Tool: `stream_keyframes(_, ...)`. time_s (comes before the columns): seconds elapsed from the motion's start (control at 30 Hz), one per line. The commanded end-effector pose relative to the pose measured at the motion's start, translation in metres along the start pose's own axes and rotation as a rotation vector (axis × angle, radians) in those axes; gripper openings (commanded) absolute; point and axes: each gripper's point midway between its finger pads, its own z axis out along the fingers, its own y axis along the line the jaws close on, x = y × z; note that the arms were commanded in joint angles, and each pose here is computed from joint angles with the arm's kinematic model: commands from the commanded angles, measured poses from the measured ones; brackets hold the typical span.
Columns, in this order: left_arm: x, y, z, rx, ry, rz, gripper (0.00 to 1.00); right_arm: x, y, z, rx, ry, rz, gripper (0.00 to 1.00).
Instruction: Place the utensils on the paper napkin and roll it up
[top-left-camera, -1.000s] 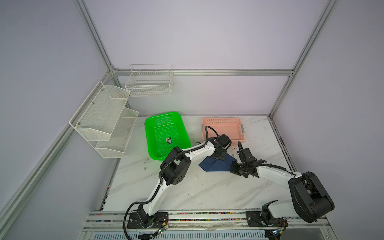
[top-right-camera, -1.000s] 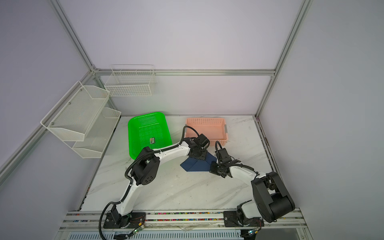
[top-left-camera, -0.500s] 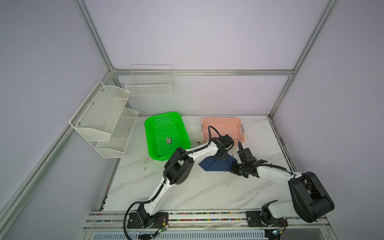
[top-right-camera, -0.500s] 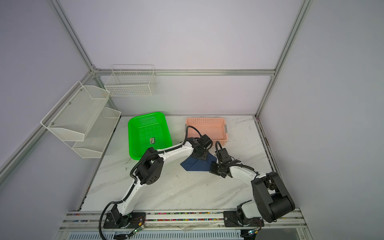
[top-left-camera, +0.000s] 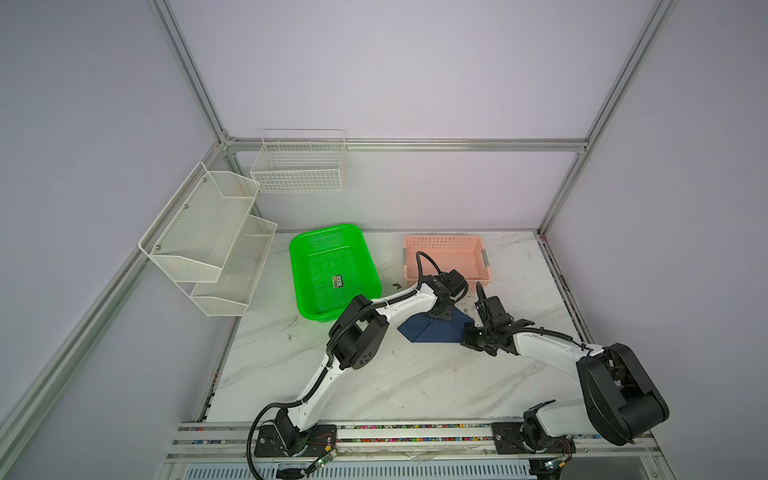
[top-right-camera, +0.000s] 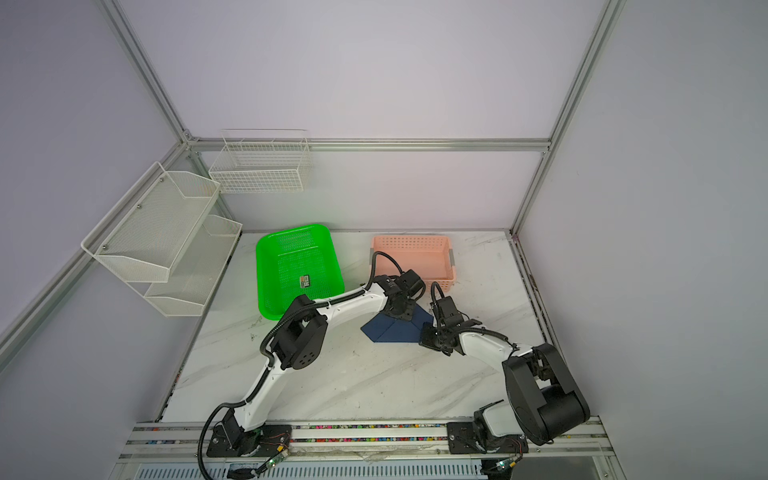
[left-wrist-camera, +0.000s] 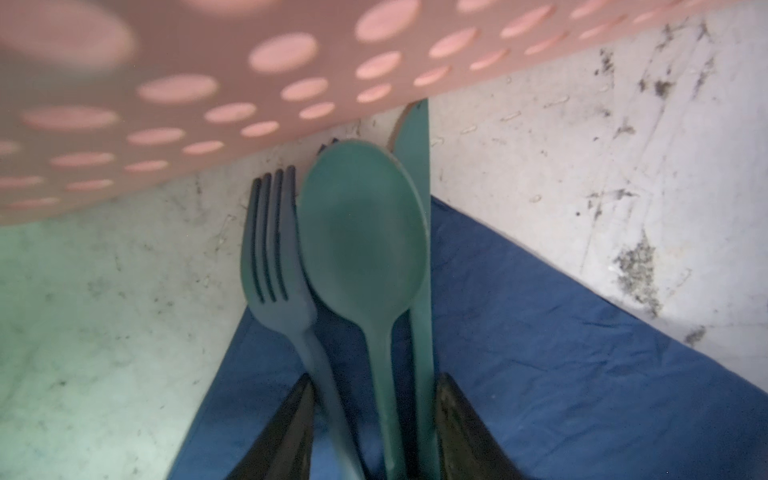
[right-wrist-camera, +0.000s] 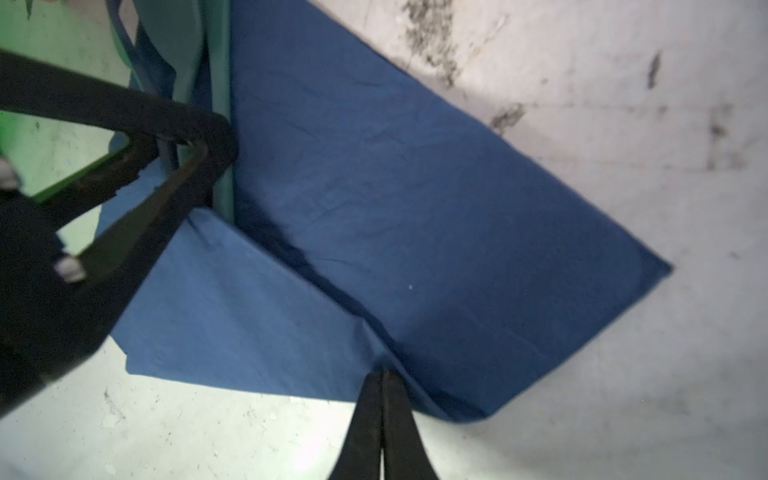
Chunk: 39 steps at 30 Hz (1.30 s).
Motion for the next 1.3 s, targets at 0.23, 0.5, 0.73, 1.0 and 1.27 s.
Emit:
stream_keyframes(0.23, -0.022, -0.014, -0.037, 0.044, -0.072, -0.006, 0.56, 0.000, -0.001, -0.006, -0.007, -0.015, 0.007, 0.07)
stream_keyframes(0.5, -0.039, -0.018, -0.079, 0.100, -0.136, -0.020, 0.61, 0.000, -0.002, -0.005, 0.001, -0.011, 0.008, 0.07)
stream_keyframes(0.73, -0.039, -0.006, -0.125, 0.132, -0.190, -0.032, 0.62, -0.001, -0.003, -0.003, 0.005, -0.011, 0.009, 0.08)
stream_keyframes(1.0, 0.010, -0.025, -0.138, 0.322, -0.195, 0.023, 0.57, -0.002, -0.003, 0.002, 0.018, 0.001, 0.010, 0.08)
stream_keyframes(1.27, 0.054, -0.037, -0.100, 0.433, -0.084, 0.003, 0.49, -0.006, 0.000, 0.002, 0.022, 0.004, 0.009, 0.08)
